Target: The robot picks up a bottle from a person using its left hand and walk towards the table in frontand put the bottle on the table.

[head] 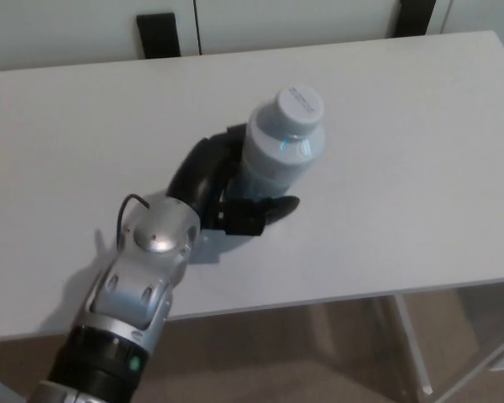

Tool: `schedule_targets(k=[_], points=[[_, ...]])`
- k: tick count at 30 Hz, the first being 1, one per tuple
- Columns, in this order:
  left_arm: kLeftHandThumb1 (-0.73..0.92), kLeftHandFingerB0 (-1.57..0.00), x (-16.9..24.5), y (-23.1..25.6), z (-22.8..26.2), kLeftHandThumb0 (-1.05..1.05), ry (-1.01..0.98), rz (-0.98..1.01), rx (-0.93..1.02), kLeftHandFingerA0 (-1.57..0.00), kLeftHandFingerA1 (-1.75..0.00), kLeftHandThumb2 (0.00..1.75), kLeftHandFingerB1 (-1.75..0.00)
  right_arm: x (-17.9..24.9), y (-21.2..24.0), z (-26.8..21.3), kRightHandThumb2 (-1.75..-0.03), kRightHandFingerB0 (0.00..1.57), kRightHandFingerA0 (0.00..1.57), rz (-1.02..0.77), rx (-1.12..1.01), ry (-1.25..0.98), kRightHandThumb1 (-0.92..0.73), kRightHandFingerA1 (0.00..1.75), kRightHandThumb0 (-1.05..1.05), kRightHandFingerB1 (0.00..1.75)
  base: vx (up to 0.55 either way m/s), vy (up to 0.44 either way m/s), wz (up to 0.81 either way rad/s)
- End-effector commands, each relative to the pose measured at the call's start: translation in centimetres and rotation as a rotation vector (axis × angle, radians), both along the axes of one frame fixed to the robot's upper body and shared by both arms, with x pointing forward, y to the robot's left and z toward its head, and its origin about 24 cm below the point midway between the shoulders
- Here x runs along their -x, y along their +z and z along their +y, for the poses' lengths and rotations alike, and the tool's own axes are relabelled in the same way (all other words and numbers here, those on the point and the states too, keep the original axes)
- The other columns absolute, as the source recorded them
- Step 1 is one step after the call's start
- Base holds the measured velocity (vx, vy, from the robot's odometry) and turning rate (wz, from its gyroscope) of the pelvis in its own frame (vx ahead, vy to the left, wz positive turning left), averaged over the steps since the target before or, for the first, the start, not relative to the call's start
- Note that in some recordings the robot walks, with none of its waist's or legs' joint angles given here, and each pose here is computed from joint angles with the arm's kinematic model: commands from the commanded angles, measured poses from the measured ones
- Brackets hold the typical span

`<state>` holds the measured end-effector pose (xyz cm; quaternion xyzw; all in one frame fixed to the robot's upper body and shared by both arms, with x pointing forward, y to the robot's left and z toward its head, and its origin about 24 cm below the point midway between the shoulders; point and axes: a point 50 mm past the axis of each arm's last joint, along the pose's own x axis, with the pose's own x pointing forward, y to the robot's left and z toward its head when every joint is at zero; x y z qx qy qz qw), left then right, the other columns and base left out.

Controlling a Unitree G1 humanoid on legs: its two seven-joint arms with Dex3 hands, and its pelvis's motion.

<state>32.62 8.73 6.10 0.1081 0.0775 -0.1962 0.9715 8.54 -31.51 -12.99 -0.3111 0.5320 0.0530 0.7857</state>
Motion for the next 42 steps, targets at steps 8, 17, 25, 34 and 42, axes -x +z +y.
schedule_targets(k=[8,17,25,34,42], points=[[0.68,-0.94,1.1,0.0,-0.4,-0.19,-0.018,-0.027,0.049,-1.2,-1.16,0.83,-0.96,0.4,-0.1,-0.2,-0.63,0.51,0.61,0.025,-0.001,-0.027,-0.75,0.44,-0.42,0.4,0.0,0.0,0.0],[0.53,-0.37,1.7,-0.7,0.1,-0.56,-0.042,0.011,0.154,-0.58,-0.56,0.84,-0.47,0.3,-0.1,-0.1,-0.64,0.51,0.63,0.019,-0.008,-0.032,-0.77,0.46,-0.43,0.41,0.0,0.0,0.0],[0.58,0.0,1.9,-1.9,0.9,-0.95,-0.154,0.049,0.16,0.0,0.0,0.6,0.0,0.3,-0.1,-0.1,-0.63,0.5,0.61,0.025,-0.011,-0.028,-0.76,0.45,-0.44,0.4,0.0,0.0,0.0],[0.56,0.0,2.0,-2.2,1.9,-0.95,-0.165,0.069,0.173,0.0,0.0,0.6,0.0,0.2,0.0,-0.1,-0.64,0.5,0.61,0.015,-0.017,-0.03,-0.77,0.46,-0.43,0.4,0.0,0.0,0.0],[0.56,0.0,2.2,-2.1,3.9,-0.95,-0.199,0.044,0.092,0.0,0.0,0.6,0.0,0.2,-0.1,-0.1,-0.64,0.51,0.61,0.018,-0.028,-0.043,-0.77,0.45,-0.44,0.41,0.0,0.0,0.0]])
